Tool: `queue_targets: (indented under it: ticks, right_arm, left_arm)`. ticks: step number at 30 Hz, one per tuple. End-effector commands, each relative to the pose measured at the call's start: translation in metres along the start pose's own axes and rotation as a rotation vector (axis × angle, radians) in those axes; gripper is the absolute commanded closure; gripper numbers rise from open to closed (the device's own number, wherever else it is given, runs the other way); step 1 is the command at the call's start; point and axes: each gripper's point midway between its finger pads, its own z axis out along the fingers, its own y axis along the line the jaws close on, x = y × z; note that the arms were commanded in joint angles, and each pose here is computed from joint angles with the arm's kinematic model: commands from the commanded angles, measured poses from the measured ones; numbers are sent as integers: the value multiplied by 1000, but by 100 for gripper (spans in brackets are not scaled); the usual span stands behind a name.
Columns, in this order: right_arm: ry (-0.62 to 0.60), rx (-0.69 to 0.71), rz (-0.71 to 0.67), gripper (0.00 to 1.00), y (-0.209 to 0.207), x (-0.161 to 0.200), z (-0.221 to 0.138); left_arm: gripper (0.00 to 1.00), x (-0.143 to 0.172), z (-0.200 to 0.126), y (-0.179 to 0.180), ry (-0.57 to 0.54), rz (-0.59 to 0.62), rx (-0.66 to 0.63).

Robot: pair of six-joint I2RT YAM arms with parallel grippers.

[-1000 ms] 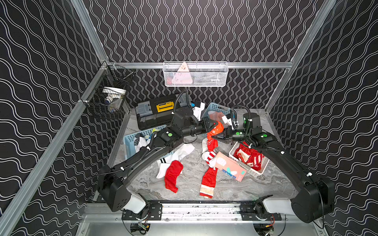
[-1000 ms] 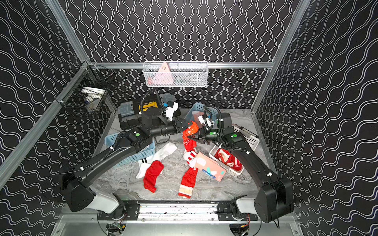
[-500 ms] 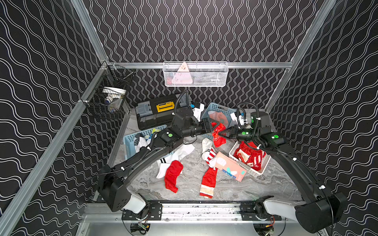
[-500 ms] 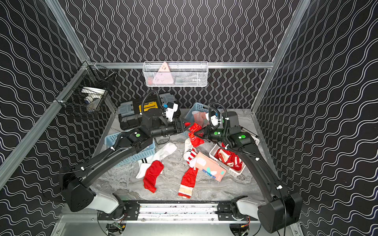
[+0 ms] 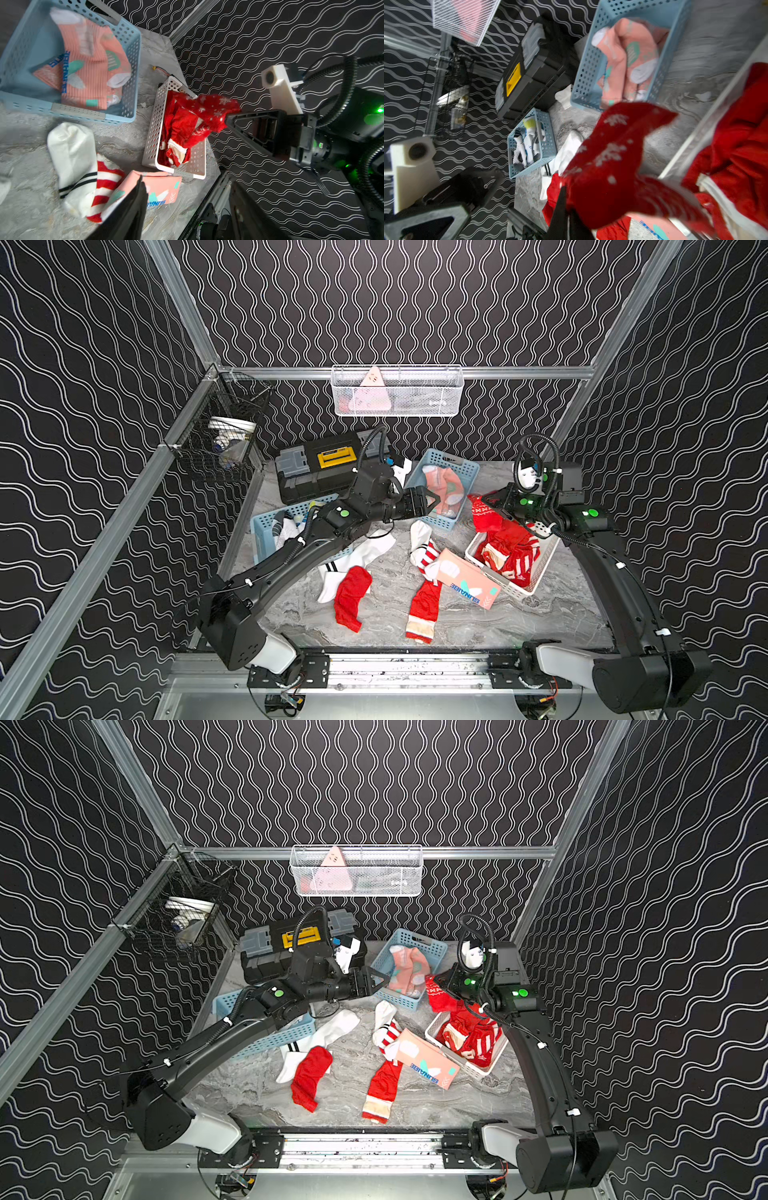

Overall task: Sort the socks into the basket by color
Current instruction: Pick up the sock at the center of the board, then place the sock in the bin.

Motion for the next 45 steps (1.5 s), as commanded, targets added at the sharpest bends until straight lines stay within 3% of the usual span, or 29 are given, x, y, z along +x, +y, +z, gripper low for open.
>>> queue_targets:
  ticks: [1,12,20,25,30,40,41,43,45]
  right_arm:
    - [-27,106,37,100,-22,-5,-4]
    - [-49,365,219,100,-109,8,-10]
    - [31,511,402,100,-187,52,8]
    - [85,549,508,100,-227,75,21]
    - [110,582,524,100,-240,86,23]
    - [87,591,468,100,-223,77,1]
    - [83,590,462,97,-220,75,-2]
    - [81,590,448,74,-215,71,-7]
    - [80,588,436,61,-209,68,-11]
  left_arm:
    - [33,9,0,11,43,31,-39]
    - [34,20,-23,49,81,66,-154]
    - [34,33,-44,84,121,94,-283]
    - [33,35,-48,92,131,94,-297]
    - [33,36,-49,95,137,101,-302]
    - [33,34,-50,97,121,114,-307]
    - [33,34,-51,97,121,115,-311]
    - [33,32,-51,97,124,119,-315]
    - [33,32,-51,98,128,120,-317]
